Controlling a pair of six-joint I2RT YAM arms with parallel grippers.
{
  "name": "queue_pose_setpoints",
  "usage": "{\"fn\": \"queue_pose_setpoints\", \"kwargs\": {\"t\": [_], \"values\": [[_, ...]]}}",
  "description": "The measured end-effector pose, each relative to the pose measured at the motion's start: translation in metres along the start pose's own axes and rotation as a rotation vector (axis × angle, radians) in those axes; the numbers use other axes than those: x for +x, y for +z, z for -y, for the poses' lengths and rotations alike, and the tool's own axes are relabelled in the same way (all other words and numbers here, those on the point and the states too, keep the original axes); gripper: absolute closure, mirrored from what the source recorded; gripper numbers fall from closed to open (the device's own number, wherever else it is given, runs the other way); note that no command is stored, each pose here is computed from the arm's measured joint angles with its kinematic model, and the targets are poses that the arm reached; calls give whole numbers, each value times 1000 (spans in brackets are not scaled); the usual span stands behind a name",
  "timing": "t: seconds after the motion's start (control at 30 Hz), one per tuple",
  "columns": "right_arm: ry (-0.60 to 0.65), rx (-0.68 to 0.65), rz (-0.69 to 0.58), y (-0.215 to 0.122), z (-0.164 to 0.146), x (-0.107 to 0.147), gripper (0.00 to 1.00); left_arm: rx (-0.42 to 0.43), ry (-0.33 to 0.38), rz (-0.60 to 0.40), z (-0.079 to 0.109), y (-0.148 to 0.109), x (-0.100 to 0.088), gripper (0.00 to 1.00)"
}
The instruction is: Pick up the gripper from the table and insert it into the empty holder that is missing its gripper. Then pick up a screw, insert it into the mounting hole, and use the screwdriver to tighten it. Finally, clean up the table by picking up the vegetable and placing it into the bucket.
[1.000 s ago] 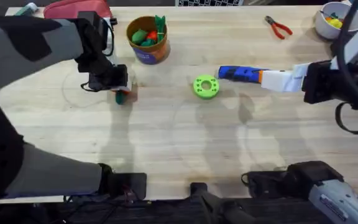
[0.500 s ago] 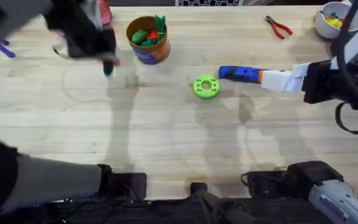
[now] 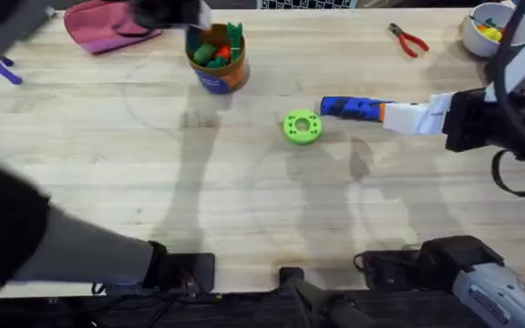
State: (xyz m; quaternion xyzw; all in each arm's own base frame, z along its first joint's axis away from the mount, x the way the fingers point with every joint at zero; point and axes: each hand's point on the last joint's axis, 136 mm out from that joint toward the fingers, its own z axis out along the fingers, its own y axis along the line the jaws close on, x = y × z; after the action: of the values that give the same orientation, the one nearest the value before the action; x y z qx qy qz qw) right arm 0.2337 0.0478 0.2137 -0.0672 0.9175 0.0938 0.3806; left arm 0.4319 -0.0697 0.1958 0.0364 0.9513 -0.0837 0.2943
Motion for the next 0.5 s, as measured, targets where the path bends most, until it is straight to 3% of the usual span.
{"fn": "queue_pose_setpoints", "kwargs": {"t": [0.17, 0.33, 0.37, 0.5], "values": [[2, 0, -12, 0, 0, 3, 7, 13, 14, -69, 6, 51, 11, 975], [2, 0, -15, 0, 0, 4, 8, 9, 9, -107, 2, 70, 20, 972], [2, 0, -14, 0, 0, 4, 8, 8, 14, -107, 2, 69, 20, 873], [2, 0, -15, 0, 0, 4, 8, 7, 13, -125, 2, 66, 24, 240]]}}
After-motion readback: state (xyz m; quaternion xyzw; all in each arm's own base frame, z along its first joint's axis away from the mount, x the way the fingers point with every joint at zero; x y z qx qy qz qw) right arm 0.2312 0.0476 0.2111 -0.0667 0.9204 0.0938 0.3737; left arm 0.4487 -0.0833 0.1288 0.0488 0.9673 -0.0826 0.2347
